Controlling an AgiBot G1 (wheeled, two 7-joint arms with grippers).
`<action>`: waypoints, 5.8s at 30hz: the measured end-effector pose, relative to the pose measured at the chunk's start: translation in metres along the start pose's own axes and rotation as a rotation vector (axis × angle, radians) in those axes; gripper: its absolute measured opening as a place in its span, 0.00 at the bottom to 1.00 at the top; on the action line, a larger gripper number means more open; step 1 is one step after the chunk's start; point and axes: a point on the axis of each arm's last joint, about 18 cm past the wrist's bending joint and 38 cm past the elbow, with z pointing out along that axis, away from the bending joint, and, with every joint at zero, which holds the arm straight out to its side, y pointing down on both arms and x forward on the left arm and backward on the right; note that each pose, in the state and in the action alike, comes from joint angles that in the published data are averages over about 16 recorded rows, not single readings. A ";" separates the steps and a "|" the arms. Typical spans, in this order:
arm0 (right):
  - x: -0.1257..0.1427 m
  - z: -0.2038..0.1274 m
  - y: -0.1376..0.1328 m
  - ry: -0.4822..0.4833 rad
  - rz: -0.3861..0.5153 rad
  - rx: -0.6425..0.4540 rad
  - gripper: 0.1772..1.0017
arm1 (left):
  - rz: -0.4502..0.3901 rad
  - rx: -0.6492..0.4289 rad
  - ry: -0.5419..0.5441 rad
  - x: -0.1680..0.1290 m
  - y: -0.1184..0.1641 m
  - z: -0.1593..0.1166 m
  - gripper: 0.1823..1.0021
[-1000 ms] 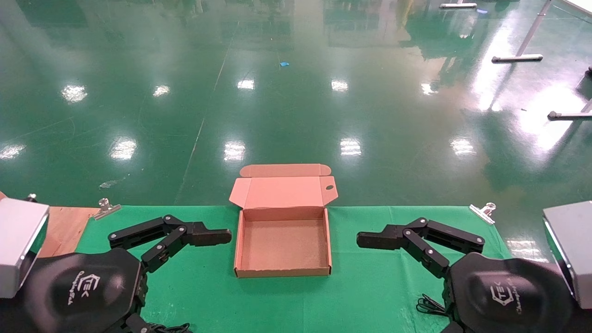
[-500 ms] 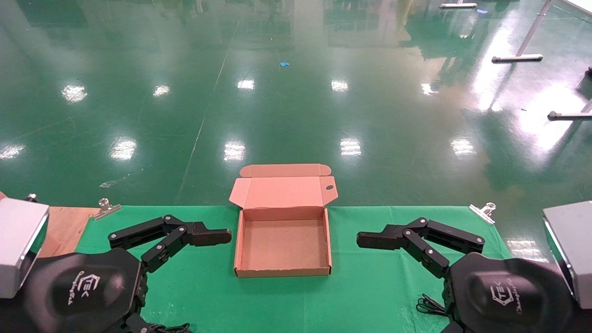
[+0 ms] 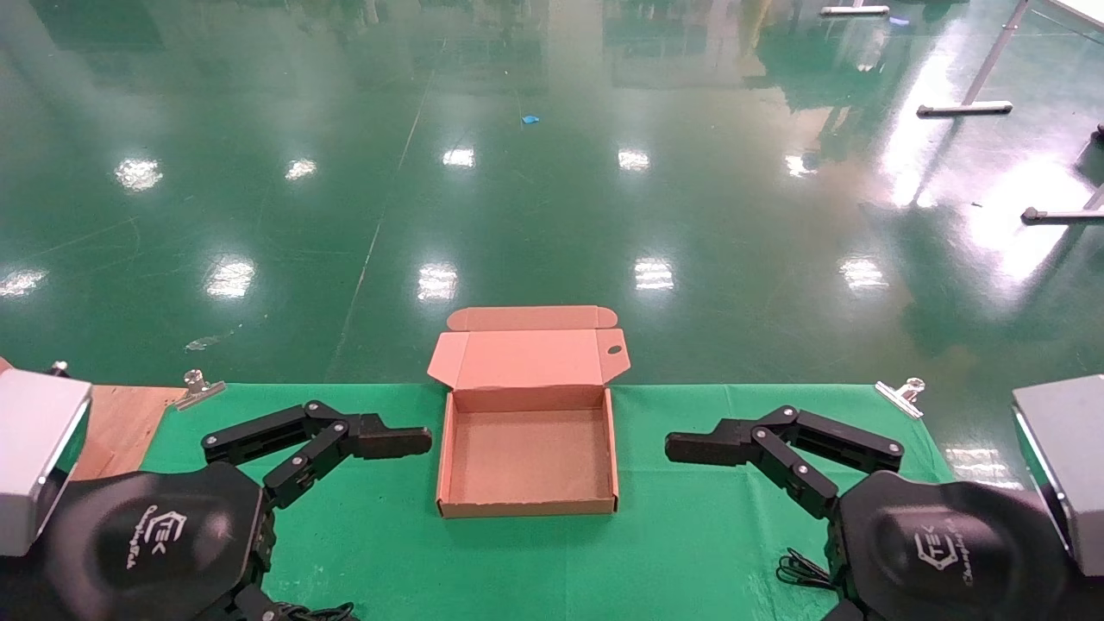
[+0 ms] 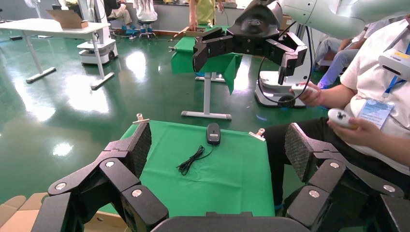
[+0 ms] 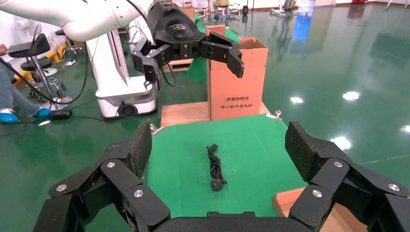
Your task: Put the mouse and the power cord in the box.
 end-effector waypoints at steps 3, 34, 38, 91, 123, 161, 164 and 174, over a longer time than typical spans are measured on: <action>-0.001 0.001 0.001 -0.003 -0.004 -0.006 1.00 | 0.004 -0.009 0.009 0.002 0.001 0.001 1.00; 0.066 -0.002 0.112 -0.149 -0.409 -1.018 1.00 | 0.076 -0.622 0.060 -0.045 0.122 -0.013 1.00; 0.086 -0.006 0.122 -0.157 -0.461 -1.131 1.00 | 0.114 -0.748 0.062 -0.062 0.140 -0.019 1.00; 0.148 -0.022 0.255 -0.106 -0.454 -1.363 1.00 | 0.221 -1.211 0.076 -0.114 0.249 -0.048 0.99; 0.143 -0.029 0.251 -0.148 -0.450 -1.347 0.50 | 0.215 -1.212 0.089 -0.111 0.253 -0.049 0.48; 0.181 -0.016 0.028 -0.012 -0.517 -0.852 0.05 | 0.389 -0.953 0.093 -0.160 0.073 -0.029 0.20; 0.189 0.005 0.007 -0.017 -0.560 -0.835 0.05 | 0.439 -0.938 0.097 -0.168 0.048 -0.012 0.20; 0.199 0.075 -0.046 -0.051 -0.666 -0.808 0.05 | 0.571 -0.912 0.080 -0.175 -0.017 0.038 0.20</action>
